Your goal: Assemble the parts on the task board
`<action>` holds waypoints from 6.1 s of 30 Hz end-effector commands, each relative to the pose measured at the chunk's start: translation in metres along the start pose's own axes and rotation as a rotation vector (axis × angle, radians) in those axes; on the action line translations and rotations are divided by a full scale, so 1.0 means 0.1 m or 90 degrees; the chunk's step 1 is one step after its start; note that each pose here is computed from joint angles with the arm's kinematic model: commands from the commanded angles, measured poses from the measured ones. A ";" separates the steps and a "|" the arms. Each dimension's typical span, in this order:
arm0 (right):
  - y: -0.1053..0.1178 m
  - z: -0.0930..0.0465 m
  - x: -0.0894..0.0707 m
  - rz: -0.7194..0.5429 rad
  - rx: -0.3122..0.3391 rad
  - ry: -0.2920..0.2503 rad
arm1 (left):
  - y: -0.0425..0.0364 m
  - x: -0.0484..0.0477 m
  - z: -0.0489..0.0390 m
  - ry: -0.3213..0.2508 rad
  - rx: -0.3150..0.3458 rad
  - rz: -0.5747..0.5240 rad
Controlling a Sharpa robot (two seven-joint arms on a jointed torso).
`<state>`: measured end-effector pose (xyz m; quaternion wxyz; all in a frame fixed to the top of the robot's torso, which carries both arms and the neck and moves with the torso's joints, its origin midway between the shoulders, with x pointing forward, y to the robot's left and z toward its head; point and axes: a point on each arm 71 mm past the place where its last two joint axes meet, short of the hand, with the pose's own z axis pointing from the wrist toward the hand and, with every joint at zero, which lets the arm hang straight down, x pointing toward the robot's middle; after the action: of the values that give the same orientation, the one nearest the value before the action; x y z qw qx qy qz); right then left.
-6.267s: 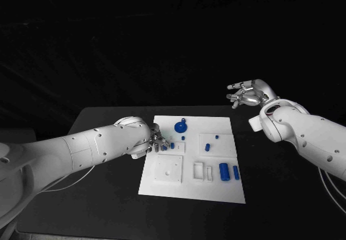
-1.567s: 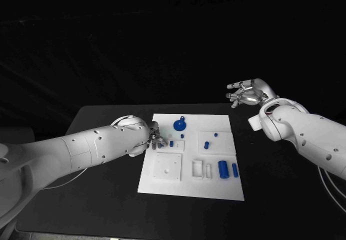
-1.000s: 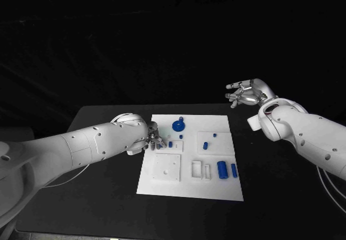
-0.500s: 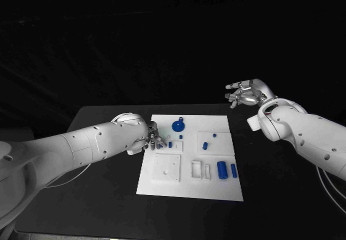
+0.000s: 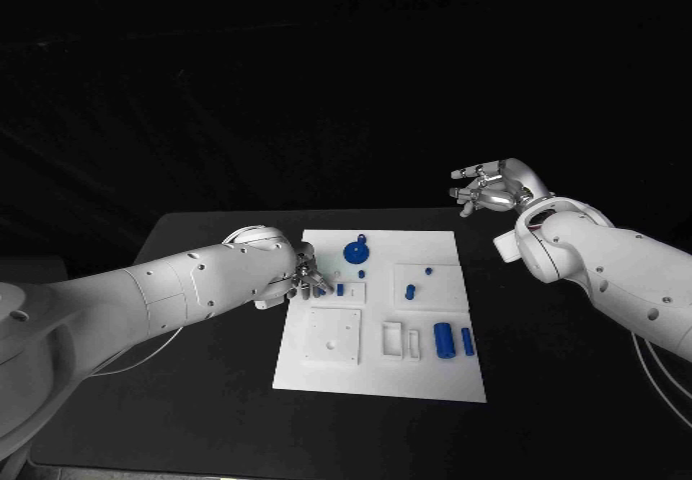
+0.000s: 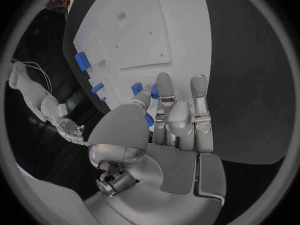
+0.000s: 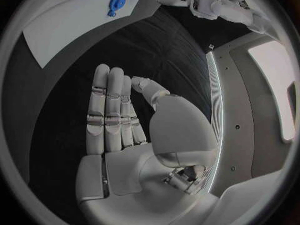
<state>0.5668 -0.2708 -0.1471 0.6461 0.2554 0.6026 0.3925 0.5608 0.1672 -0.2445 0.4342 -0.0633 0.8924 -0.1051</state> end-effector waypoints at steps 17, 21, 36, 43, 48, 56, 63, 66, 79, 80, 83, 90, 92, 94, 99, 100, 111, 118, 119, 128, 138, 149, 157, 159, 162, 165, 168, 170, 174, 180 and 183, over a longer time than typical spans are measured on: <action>0.01 0.00 0.01 -0.003 -0.005 0.010 | 0.051 -0.017 0.020 0.003 -0.022 -0.001; 0.01 0.00 0.01 -0.003 -0.005 0.009 | 0.072 -0.027 0.023 0.000 -0.032 -0.003; 0.00 -0.01 0.00 -0.003 -0.004 0.009 | 0.093 -0.037 0.028 -0.001 -0.039 -0.003; 0.00 0.00 0.00 -0.003 -0.004 0.008 | 0.098 -0.041 0.030 -0.002 -0.039 -0.006; 0.00 0.00 0.00 -0.003 -0.004 0.008 | 0.091 -0.039 0.030 -0.001 -0.036 -0.010; 0.00 0.00 0.01 -0.003 -0.003 0.009 | 0.082 -0.046 0.029 -0.008 -0.029 -0.021; -0.01 -0.01 0.01 -0.003 -0.002 0.009 | 0.083 -0.043 0.029 -0.004 -0.025 -0.026; -0.01 -0.01 0.01 -0.003 -0.002 0.009 | 0.083 -0.043 0.029 -0.004 -0.025 -0.029; -0.02 -0.01 0.01 -0.003 -0.001 0.010 | 0.119 -0.064 0.017 -0.002 -0.023 -0.050; -0.02 -0.01 0.01 -0.003 -0.001 0.010 | 0.123 -0.067 0.014 -0.001 -0.022 -0.055; -0.02 -0.01 0.01 -0.003 0.000 0.010 | 0.131 -0.082 0.002 0.001 -0.019 -0.068; -0.03 -0.01 0.00 -0.004 0.001 0.009 | 0.162 -0.196 -0.050 -0.011 -0.009 -0.120; -0.03 -0.02 0.00 -0.004 0.001 0.009 | 0.164 -0.242 -0.073 -0.013 0.002 -0.145; -0.03 -0.02 0.00 -0.005 0.001 0.009 | 0.155 -0.287 -0.098 -0.012 0.018 -0.172; -0.04 -0.02 -0.01 -0.007 0.002 0.007 | 0.097 -0.423 -0.175 -0.024 0.083 -0.252; -0.05 -0.02 -0.02 -0.006 0.002 0.007 | 0.077 -0.452 -0.189 -0.034 0.104 -0.264; -0.06 -0.02 -0.02 -0.004 0.004 0.003 | -0.303 -0.639 -0.297 -0.239 0.313 -0.126; -0.05 -0.01 0.00 -0.003 0.000 -0.003 | -0.541 -0.533 -0.267 -0.267 0.381 0.004; -0.05 0.00 0.00 -0.002 -0.001 -0.003 | -0.566 -0.519 -0.257 -0.270 0.385 0.019; -0.03 0.00 0.01 0.000 -0.006 -0.004 | -0.705 -0.347 -0.147 -0.273 0.386 0.122; 0.00 -0.01 0.02 0.002 -0.007 -0.005 | -0.690 -0.249 -0.025 -0.237 0.367 0.179; 0.03 0.00 0.02 0.024 -0.006 0.004 | -0.640 -0.178 0.034 -0.194 0.355 0.195; 0.04 0.00 0.00 0.029 -0.008 0.006 | -0.621 -0.155 0.038 -0.179 0.355 0.195; 0.04 0.00 0.00 0.029 -0.009 0.006 | -0.619 -0.154 0.037 -0.178 0.354 0.195; 0.05 0.00 0.00 0.030 -0.010 0.006 | -0.612 -0.154 0.038 -0.177 0.353 0.194; 0.06 0.00 0.00 0.030 -0.011 0.007 | -0.606 -0.157 0.042 -0.177 0.350 0.194; 0.06 0.00 0.01 0.031 -0.011 0.007 | -0.604 -0.158 0.045 -0.178 0.348 0.193; 0.06 0.00 0.01 0.031 -0.012 0.008 | -0.602 -0.154 0.048 -0.180 0.348 0.193; 0.07 0.00 0.01 0.031 -0.012 0.008 | -0.595 -0.141 0.056 -0.182 0.347 0.188; 0.08 0.01 0.02 0.032 -0.013 0.010 | -0.580 -0.134 0.071 -0.185 0.344 0.182; 0.09 0.01 0.02 0.032 -0.014 0.011 | -0.576 -0.133 0.076 -0.185 0.342 0.179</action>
<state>0.5659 -0.2665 -0.1423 0.6377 0.2664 0.5955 0.4096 0.5775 0.1145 -0.2225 0.5715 0.1643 0.7604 -0.2610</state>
